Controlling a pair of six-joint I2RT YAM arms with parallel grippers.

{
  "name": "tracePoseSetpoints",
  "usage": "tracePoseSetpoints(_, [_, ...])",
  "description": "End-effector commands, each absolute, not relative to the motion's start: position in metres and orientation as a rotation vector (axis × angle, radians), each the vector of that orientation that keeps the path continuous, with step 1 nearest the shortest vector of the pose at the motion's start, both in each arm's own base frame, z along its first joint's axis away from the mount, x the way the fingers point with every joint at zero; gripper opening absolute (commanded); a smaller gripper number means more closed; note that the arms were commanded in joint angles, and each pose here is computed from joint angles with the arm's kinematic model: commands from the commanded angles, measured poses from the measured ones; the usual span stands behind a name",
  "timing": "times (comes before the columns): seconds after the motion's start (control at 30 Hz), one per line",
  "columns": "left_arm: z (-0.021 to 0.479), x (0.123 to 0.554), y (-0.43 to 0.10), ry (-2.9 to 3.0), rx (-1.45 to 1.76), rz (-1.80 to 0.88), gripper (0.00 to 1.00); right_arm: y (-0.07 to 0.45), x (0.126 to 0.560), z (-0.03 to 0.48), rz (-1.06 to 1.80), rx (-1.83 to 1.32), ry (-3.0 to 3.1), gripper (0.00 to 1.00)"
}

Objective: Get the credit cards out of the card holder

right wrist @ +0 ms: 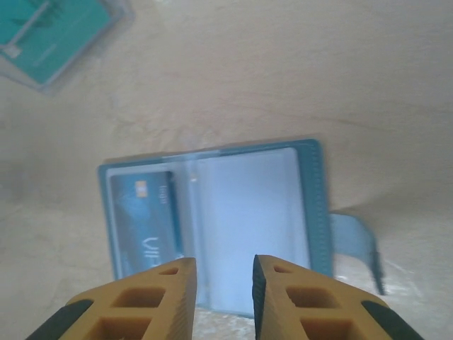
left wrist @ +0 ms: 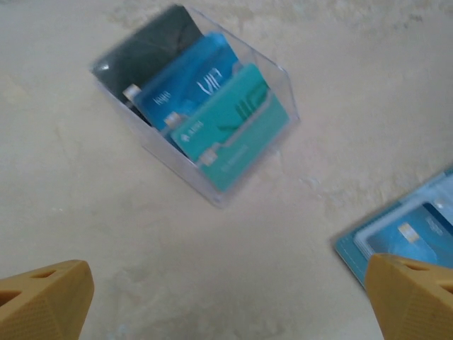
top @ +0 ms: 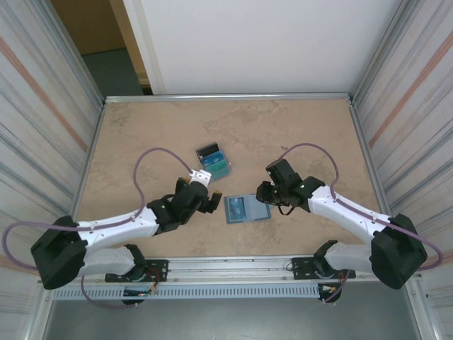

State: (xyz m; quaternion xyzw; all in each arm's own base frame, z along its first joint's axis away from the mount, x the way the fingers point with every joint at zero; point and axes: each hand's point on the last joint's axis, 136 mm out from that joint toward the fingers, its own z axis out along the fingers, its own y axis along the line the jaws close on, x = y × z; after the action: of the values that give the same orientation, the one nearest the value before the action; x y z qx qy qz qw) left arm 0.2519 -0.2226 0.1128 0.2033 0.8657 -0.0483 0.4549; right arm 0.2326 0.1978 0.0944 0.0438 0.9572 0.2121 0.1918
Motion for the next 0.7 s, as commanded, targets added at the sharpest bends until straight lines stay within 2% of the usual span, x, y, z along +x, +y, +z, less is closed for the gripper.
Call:
tracePoseSetpoints(0.0, [0.110,0.251,-0.235,2.142,0.435,-0.140,0.99,0.211,0.230,0.094,0.707,0.131,2.699,0.26])
tracePoseSetpoints(0.27, [0.078,0.244,-0.256,2.213,0.439,-0.200,0.99,0.222,0.226,0.080,0.763,0.135,2.728,0.27])
tracePoseSetpoints(0.43, [0.069,0.244,-0.264,2.226,0.471,-0.198,0.99,0.227,0.223,0.070,0.793,0.144,2.759,0.23])
tracePoseSetpoints(0.67, [0.054,0.244,-0.263,2.262,0.460,-0.170,0.99,0.241,0.223,0.063,0.882,0.124,2.773,0.23])
